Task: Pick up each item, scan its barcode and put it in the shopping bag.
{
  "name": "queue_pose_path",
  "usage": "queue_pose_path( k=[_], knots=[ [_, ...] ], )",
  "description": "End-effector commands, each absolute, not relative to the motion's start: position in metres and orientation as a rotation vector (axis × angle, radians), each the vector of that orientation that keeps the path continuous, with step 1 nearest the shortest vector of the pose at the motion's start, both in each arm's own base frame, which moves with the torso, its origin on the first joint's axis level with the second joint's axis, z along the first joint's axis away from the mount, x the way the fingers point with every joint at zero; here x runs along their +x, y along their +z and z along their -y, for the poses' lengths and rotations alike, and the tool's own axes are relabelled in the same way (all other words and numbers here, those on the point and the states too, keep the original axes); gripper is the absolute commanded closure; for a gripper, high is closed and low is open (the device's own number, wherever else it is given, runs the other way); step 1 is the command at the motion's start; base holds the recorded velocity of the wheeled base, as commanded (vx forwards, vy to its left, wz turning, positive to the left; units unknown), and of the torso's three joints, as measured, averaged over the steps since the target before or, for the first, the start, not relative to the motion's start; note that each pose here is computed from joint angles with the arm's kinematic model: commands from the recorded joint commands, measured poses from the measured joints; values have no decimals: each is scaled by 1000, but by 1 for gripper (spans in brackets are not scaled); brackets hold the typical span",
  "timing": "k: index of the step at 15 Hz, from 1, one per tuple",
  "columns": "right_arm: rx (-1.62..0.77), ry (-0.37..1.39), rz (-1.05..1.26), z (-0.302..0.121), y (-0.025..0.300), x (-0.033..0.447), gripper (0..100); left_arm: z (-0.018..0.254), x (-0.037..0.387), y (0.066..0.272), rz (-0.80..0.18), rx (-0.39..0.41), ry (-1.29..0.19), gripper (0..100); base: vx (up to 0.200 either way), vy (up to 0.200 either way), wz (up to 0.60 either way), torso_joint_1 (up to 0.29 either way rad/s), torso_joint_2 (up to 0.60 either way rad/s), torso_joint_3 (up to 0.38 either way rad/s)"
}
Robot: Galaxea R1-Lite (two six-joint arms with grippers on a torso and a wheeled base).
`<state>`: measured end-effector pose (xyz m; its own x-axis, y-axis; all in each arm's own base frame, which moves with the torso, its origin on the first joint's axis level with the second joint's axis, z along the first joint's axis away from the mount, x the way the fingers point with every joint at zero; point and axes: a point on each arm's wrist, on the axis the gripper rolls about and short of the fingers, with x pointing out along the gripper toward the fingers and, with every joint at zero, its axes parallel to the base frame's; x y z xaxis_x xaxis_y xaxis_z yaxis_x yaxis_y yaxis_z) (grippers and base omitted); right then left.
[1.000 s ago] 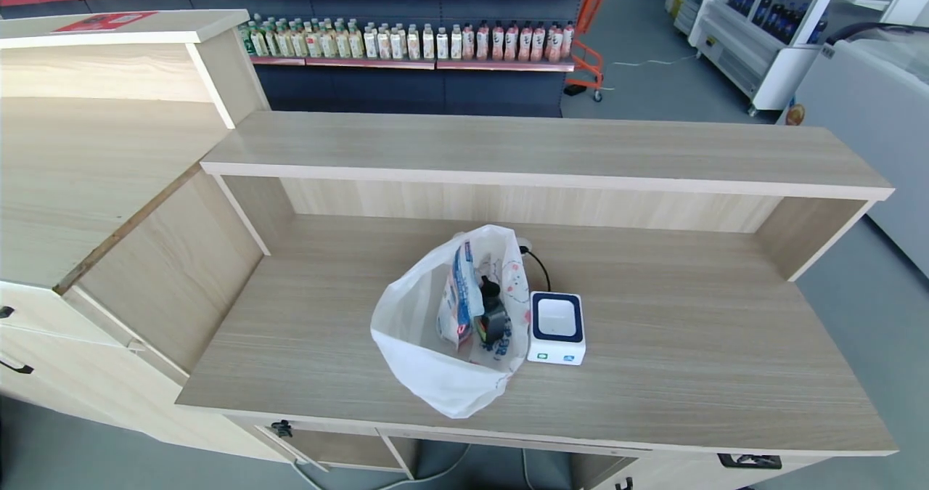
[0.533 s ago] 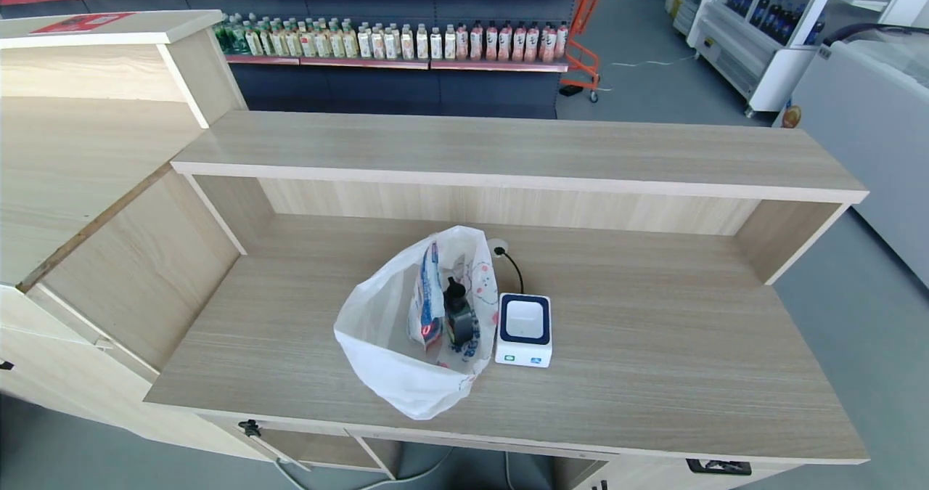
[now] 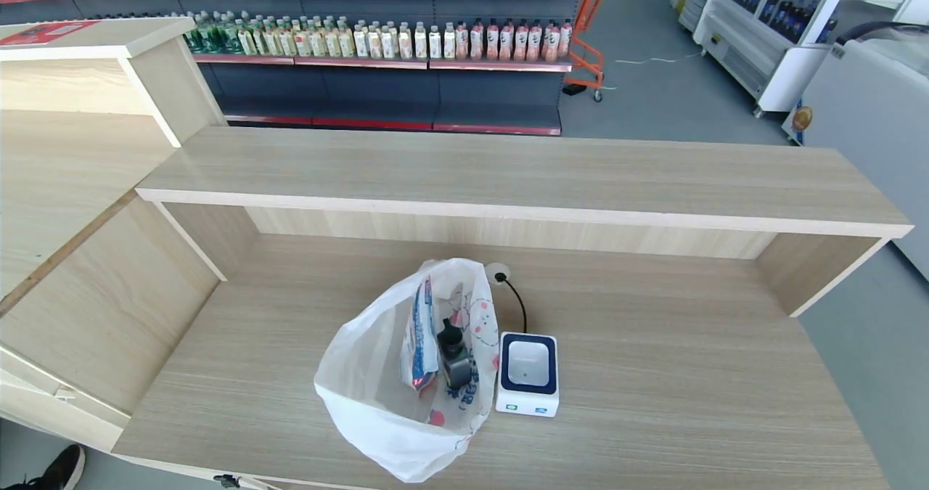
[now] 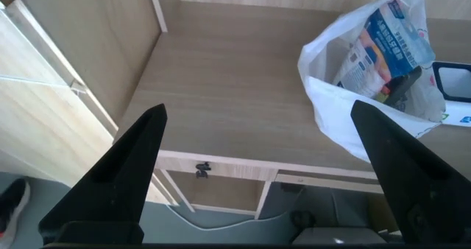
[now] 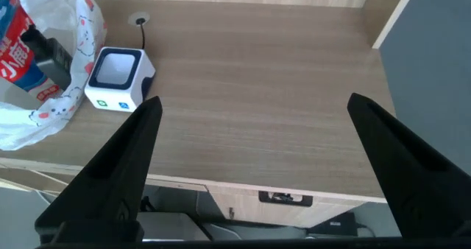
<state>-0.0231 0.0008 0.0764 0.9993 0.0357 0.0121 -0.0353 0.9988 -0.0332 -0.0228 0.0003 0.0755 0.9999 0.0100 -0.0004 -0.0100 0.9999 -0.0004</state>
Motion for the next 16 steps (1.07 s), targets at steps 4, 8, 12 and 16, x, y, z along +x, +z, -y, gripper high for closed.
queue_pose_path(
  k=[4, 8, 12, 16],
  knots=[
    [-34, 37, 10, -1, 76, -23, 100, 0, -23, 75, 0, -2, 11, 0, 0, 0, 0, 0, 0, 0],
    [-29, 38, 10, -1, 76, -23, 100, 0, -23, 75, 0, -2, 11, 0, 0, 0, 0, 0, 0, 0],
    [-32, 38, 10, -1, 76, -23, 100, 0, -23, 75, 0, -2, 11, 0, 0, 0, 0, 0, 0, 0],
    [-32, 38, 10, -1, 76, -23, 100, 0, -23, 75, 0, -2, 11, 0, 0, 0, 0, 0, 0, 0]
  ],
)
